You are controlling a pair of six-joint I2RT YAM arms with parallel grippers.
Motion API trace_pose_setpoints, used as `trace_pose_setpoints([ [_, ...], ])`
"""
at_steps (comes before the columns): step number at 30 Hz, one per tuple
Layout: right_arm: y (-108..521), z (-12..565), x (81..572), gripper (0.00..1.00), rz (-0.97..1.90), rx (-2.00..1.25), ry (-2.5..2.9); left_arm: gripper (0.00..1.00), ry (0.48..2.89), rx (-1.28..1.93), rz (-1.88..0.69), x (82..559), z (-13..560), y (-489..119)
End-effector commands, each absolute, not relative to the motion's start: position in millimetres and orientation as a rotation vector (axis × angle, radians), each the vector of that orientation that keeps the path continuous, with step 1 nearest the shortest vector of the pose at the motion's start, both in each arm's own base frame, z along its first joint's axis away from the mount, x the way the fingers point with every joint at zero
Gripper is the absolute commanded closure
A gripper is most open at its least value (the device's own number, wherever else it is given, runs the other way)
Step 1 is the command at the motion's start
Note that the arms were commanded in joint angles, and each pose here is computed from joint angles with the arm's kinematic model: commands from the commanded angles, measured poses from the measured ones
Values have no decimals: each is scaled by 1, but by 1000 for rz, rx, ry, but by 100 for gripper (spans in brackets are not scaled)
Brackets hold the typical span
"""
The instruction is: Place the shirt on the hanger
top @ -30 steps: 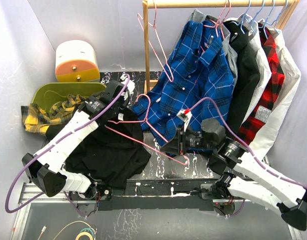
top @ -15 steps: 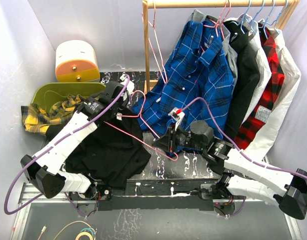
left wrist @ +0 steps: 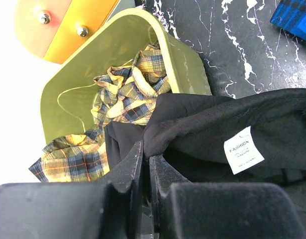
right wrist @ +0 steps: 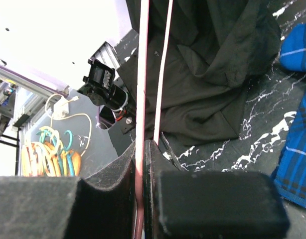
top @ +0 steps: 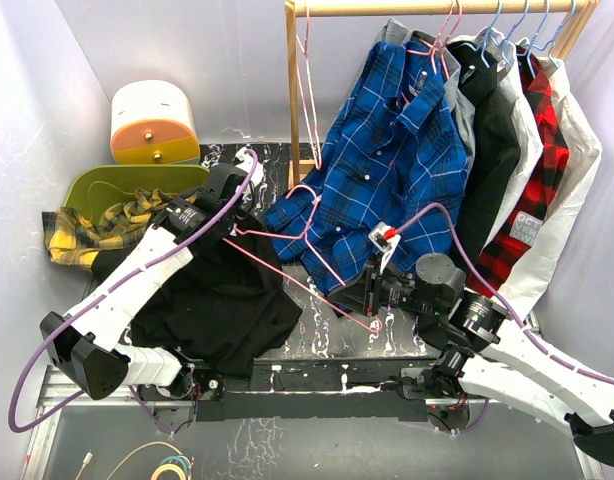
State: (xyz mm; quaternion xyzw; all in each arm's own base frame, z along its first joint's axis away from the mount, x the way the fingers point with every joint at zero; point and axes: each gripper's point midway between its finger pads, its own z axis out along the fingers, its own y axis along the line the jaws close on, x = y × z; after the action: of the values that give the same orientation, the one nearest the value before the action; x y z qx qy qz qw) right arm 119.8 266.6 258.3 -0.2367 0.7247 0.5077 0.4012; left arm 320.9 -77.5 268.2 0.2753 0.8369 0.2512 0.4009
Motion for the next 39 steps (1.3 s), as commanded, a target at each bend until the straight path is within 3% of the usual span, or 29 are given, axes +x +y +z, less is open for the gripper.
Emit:
trace_pose_setpoints([
  [1,262,271,125,92,1233,-599,1806,100,2098,653,648,318,282,-70],
  [15,307,308,151,92,1297,-659,1646,100,2171,679,434,305,285,-89],
  [26,335,317,169,92,1388,-595,1545,100,2150,629,397,307,299,-88],
  [39,382,341,201,92,1543,-496,1372,100,2195,563,175,289,317,-86],
])
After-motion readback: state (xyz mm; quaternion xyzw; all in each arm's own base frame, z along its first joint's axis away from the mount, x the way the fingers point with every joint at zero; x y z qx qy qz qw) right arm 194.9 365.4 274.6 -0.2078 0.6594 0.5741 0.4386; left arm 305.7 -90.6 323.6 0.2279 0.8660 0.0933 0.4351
